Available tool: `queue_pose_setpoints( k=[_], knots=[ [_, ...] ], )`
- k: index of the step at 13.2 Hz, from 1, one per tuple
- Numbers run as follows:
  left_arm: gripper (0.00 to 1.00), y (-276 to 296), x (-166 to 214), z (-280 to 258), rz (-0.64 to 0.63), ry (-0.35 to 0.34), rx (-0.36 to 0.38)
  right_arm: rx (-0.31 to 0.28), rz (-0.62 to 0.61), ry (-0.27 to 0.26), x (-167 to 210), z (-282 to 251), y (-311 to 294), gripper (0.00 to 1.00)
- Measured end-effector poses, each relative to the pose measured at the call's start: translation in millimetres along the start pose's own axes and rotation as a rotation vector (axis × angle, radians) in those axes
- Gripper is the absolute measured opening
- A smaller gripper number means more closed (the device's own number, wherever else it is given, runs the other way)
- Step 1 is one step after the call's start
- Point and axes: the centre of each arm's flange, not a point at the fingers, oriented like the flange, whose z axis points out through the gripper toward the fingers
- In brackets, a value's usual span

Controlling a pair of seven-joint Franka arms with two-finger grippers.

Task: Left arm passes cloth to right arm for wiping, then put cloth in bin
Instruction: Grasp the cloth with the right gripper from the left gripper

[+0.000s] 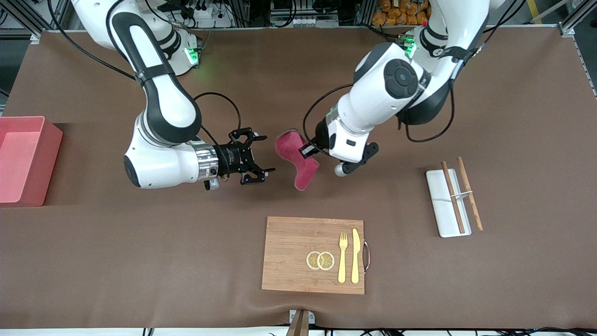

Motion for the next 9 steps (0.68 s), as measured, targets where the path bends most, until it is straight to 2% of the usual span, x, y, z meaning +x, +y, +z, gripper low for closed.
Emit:
queue_pose_setpoints(
  k=[4, 5, 9],
  knots=[
    [0.04, 14, -26, 5, -0.072, -0.008, -0.048, -0.018, -0.022, 0.012, -16, 31, 5, 0.99],
    [0.04, 16, -30, 7, -0.084, -0.01, -0.06, -0.022, -0.032, 0.017, -22, 39, 8, 0.9],
    [0.04, 20, -42, 16, -0.098, -0.016, -0.078, -0.02, -0.049, 0.02, -31, 44, 9, 0.4]
  ],
)
